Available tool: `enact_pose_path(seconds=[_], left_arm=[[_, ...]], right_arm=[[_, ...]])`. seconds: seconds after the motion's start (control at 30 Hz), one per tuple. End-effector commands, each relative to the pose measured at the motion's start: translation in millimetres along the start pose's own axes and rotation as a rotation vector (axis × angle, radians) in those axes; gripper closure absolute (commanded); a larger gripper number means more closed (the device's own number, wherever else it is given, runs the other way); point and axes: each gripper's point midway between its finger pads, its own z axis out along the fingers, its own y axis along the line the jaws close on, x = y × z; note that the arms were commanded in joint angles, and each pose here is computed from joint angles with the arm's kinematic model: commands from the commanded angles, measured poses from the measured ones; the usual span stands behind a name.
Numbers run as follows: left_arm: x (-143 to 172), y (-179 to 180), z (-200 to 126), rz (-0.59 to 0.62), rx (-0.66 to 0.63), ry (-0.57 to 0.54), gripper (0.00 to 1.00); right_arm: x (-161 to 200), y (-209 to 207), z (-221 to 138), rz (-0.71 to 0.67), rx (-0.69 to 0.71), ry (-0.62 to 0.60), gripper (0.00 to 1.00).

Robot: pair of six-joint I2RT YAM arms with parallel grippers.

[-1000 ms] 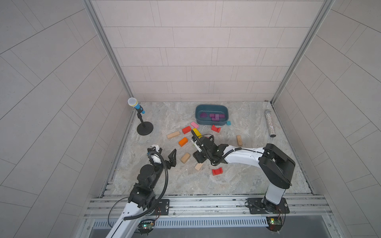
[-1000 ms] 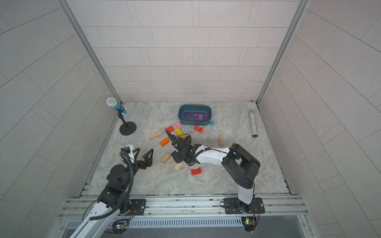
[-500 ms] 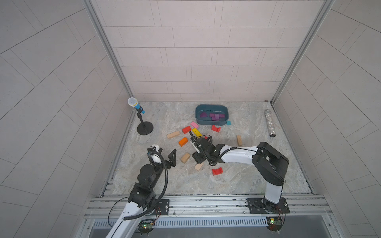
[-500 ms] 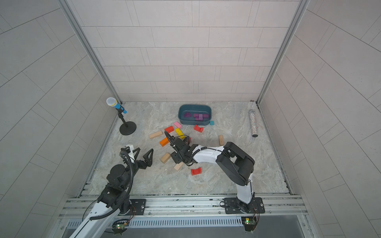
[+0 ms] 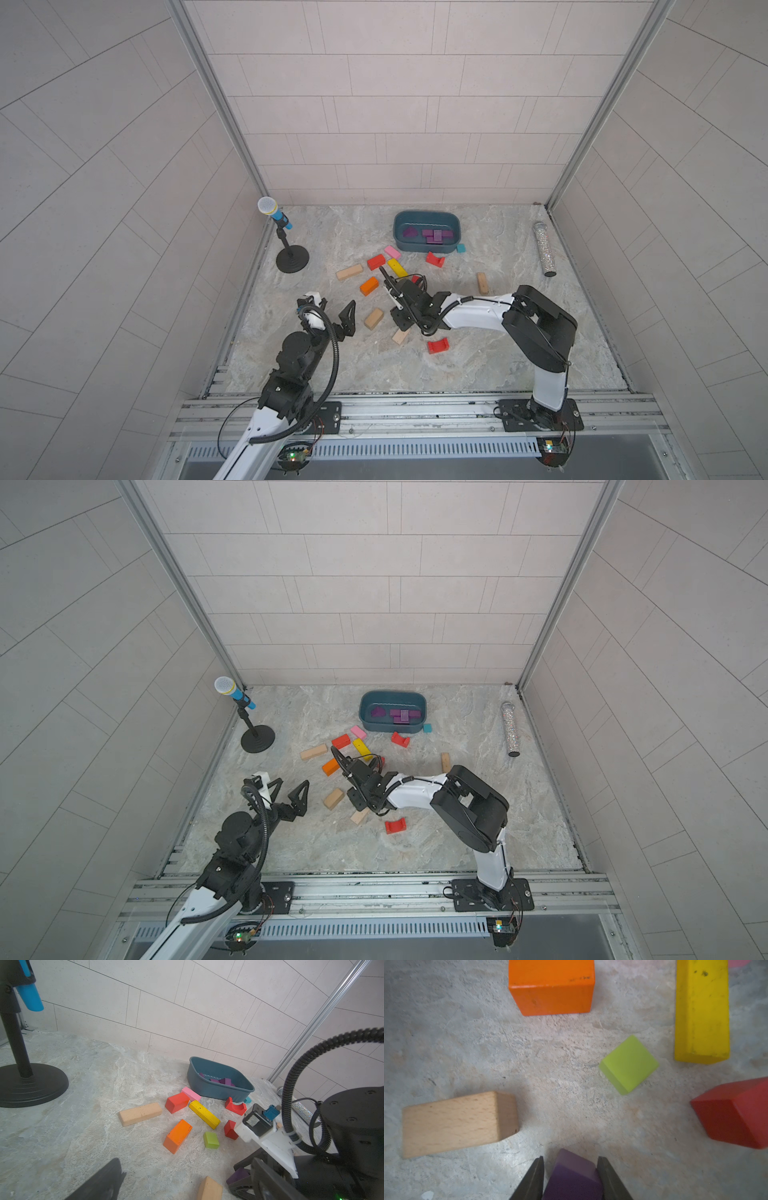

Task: Pick purple bricks into the storage bin
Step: Pick up the building block from the center of the board.

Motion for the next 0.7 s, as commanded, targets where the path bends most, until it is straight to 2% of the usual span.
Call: enact_pose_path(seconds=[0.0,0.37,0.53,0.67], left_arm=[[9,1,0,-0.004,0.008,0.013,0.0],[9,0,0,-0.004,0.012,0.012,0.0],[9,0,0,-0.004,0.012,0.013,0.0],[9,0,0,-0.004,0.013,0.013,0.0]], right_arm=[[-11,2,-10,-0.013,-0.002,-0.027,0.64],[-54,-10,-60,-0.056,0.028,-0.162,0.71],[-97,-40,-87,-0.011,0.071,-0.27,0.72],[-134,-78,-93,0.042,0.095,-0.326,0.72]])
